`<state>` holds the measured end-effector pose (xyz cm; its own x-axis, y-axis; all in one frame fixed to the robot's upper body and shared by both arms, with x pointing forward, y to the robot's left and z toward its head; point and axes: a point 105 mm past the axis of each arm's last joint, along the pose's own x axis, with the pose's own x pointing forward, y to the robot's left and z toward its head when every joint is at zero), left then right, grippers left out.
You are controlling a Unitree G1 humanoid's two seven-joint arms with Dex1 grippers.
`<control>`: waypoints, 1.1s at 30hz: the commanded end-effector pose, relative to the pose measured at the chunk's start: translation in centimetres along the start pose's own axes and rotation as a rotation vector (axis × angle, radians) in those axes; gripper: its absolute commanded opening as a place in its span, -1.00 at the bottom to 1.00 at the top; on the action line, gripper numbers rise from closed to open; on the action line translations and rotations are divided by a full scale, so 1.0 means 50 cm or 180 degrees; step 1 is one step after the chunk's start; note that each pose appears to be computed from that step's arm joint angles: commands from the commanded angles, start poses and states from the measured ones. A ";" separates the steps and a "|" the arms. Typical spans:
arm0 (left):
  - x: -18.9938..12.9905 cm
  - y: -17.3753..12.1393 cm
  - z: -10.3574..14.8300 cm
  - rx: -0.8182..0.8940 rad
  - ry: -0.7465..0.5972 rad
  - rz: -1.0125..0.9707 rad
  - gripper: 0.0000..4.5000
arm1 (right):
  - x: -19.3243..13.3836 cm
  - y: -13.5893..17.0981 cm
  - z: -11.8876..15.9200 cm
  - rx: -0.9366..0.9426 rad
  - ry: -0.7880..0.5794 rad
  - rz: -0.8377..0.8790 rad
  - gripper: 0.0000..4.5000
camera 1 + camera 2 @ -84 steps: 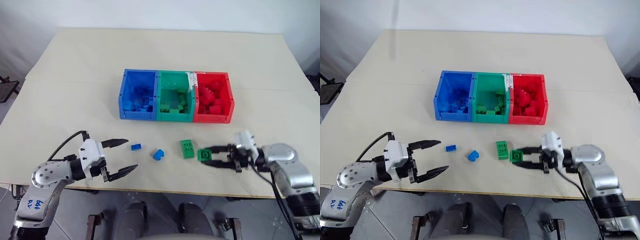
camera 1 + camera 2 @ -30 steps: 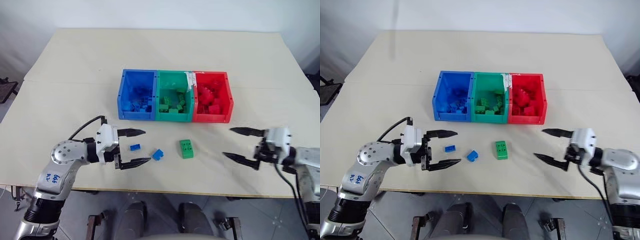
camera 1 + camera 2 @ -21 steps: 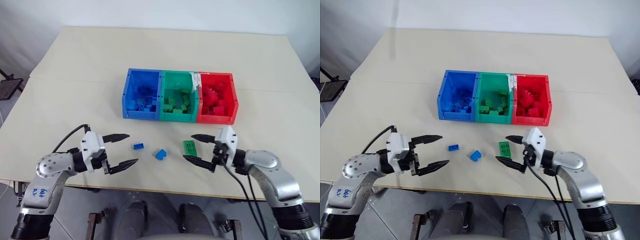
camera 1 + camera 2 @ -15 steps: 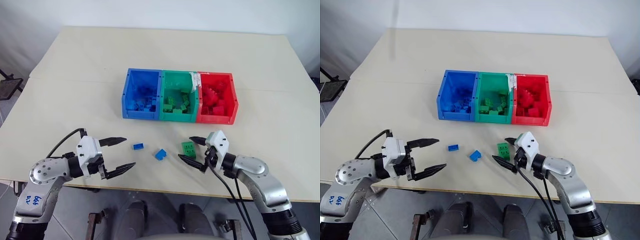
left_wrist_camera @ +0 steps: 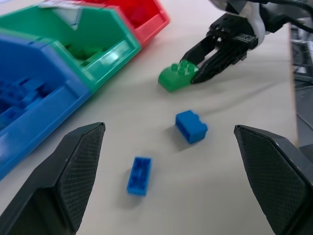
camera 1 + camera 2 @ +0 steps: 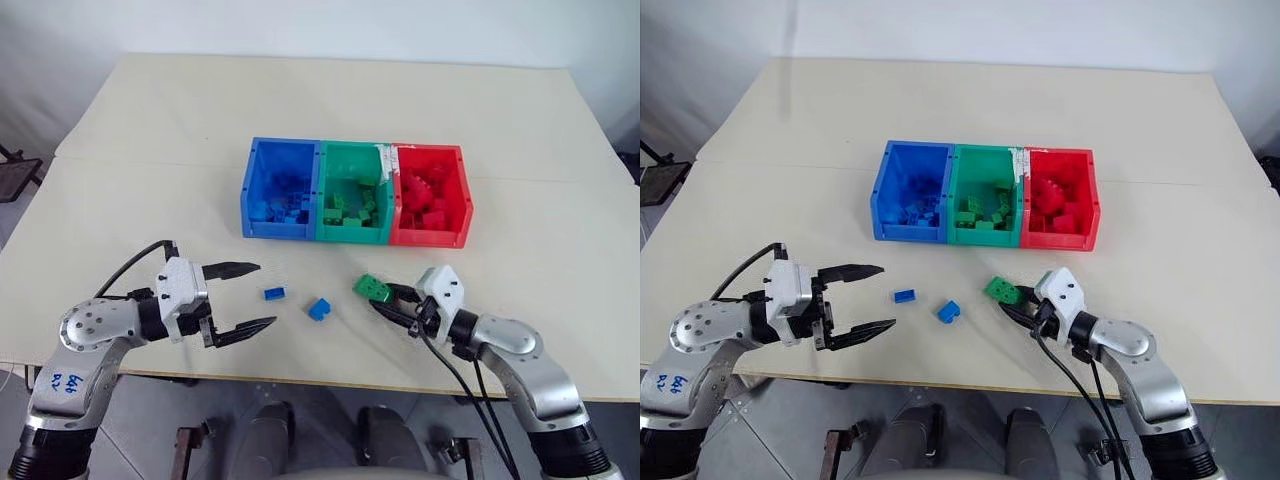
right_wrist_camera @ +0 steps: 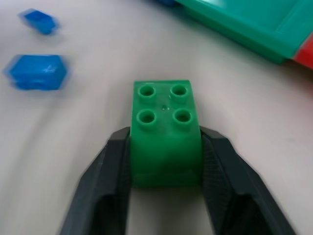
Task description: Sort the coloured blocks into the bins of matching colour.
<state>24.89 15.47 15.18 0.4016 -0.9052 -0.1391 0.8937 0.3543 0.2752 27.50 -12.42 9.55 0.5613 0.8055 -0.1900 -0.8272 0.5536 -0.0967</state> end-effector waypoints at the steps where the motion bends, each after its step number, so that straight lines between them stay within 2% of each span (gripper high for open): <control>1: 0.006 -0.001 0.020 0.0094 -0.0116 -0.0027 1.00 | -0.015 -0.019 0.081 -0.0208 -0.0502 0.0179 -0.35; 3: 0.002 0.001 0.016 0.0083 -0.0084 0.0050 1.00 | -0.003 -0.055 0.131 -0.0328 -0.0722 0.0053 -0.35; 8: -0.012 0.017 0.018 0.0051 -0.0152 0.0460 1.00 | 0.054 -0.134 0.220 -0.0586 -0.0945 -0.0364 -0.35; 14: -0.025 0.007 0.008 0.0000 -0.0104 0.0650 1.00 | 0.111 -0.174 0.243 -0.0641 -0.0898 -0.0504 -0.35; 20: -0.030 0.003 0.007 -0.0008 -0.0096 0.0752 1.00 | 0.123 -0.191 0.244 -0.0680 -0.0852 -0.0568 0.49; 23: -0.035 -0.001 0.003 -0.0040 -0.0071 0.0771 1.00 | 0.093 -0.184 0.241 -0.0776 -0.0866 -0.0375 0.95; 24: -0.037 -0.003 0.001 -0.0051 -0.0051 0.0769 1.00 | 0.080 -0.180 0.239 -0.0795 -0.0886 -0.0289 0.99; 29: -0.066 0.002 -0.018 -0.0105 0.0107 0.0723 1.00 | -0.031 -0.149 0.224 -0.0874 -0.1123 0.0417 0.99; 31: -0.085 0.008 -0.030 -0.0117 0.0203 0.0716 1.00 | -0.071 -0.145 0.221 -0.0907 -0.1274 0.0526 0.99; 33: -0.120 0.023 -0.049 -0.0172 0.0345 0.0795 1.00 | -0.108 -0.144 0.191 -0.0874 -0.1074 0.0584 0.99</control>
<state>24.10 20.33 13.58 0.6098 -0.7730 -0.1749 0.7874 0.5659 0.2445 32.07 -17.67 19.72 0.3848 0.9187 0.0894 -0.8665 0.3929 -0.3080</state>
